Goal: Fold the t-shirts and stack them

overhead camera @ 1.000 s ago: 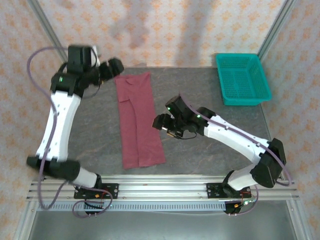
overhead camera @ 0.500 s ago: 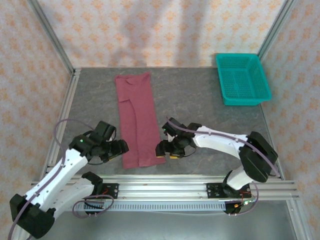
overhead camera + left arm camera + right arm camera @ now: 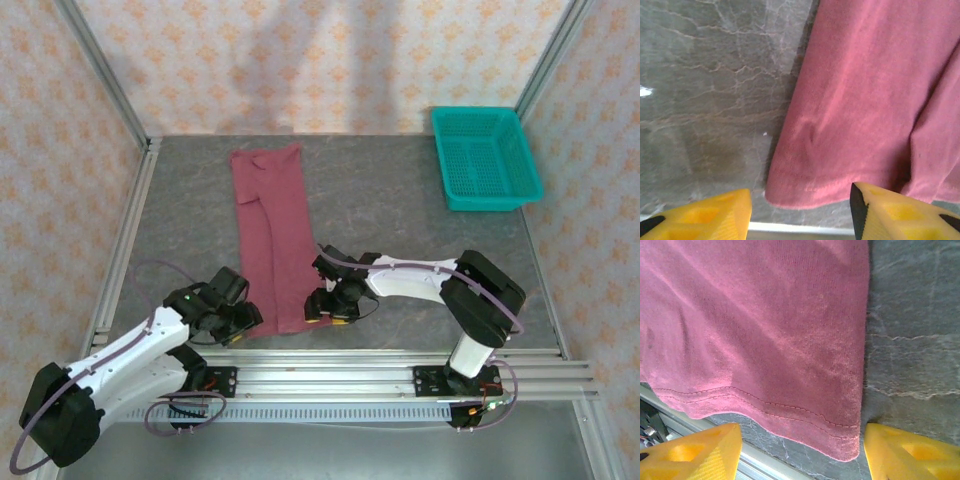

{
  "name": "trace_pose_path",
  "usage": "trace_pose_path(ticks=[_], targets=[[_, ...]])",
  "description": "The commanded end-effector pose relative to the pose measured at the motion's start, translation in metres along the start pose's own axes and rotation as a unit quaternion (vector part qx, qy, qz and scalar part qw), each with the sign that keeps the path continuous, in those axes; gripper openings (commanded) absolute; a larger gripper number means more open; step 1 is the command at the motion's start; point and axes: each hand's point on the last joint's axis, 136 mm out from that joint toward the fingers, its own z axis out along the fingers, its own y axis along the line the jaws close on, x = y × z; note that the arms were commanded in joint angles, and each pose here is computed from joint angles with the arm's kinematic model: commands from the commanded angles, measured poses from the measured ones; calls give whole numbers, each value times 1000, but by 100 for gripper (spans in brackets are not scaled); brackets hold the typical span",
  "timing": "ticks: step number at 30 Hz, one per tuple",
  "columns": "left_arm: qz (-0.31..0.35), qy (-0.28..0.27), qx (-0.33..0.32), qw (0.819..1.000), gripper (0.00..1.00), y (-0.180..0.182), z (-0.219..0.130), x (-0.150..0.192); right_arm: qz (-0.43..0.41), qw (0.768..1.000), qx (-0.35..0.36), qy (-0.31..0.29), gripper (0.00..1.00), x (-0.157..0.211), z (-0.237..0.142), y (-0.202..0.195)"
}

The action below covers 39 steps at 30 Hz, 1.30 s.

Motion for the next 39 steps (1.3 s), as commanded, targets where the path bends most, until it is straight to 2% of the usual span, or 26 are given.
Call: trace_pose_path(ticks=[1, 5, 8, 13, 16, 22, 26, 32, 39], targets=[[-26, -9, 37, 999, 52, -12, 13, -4, 3, 1000, 5, -16, 64, -10, 8, 2], [-32, -18, 43, 998, 47, -14, 20, -7, 12, 1000, 1, -16, 58, -16, 17, 5], [-29, -25, 49, 998, 38, -24, 23, -12, 20, 1000, -2, -19, 48, -21, 23, 7], [-6, -31, 11, 999, 10, -24, 21, -18, 26, 1000, 4, -16, 16, -23, 26, 7], [-1, -49, -8, 999, 5, -12, 3, -19, 26, 999, 12, -19, 6, -20, 18, 4], [8, -48, -8, 999, 2, -1, -12, -7, 29, 1000, 2, -12, 0, -7, -9, 16], [26, -49, -19, 998, 1, -1, -18, 1, 34, 999, 3, -10, 0, 4, -23, 19], [49, -68, -23, 996, 1, -6, -48, 7, 39, 999, -4, 3, 0, 23, -46, 24], [76, -80, -21, 994, 0, -13, -65, 33, 47, 998, -20, 22, 0, 56, -59, 32]])
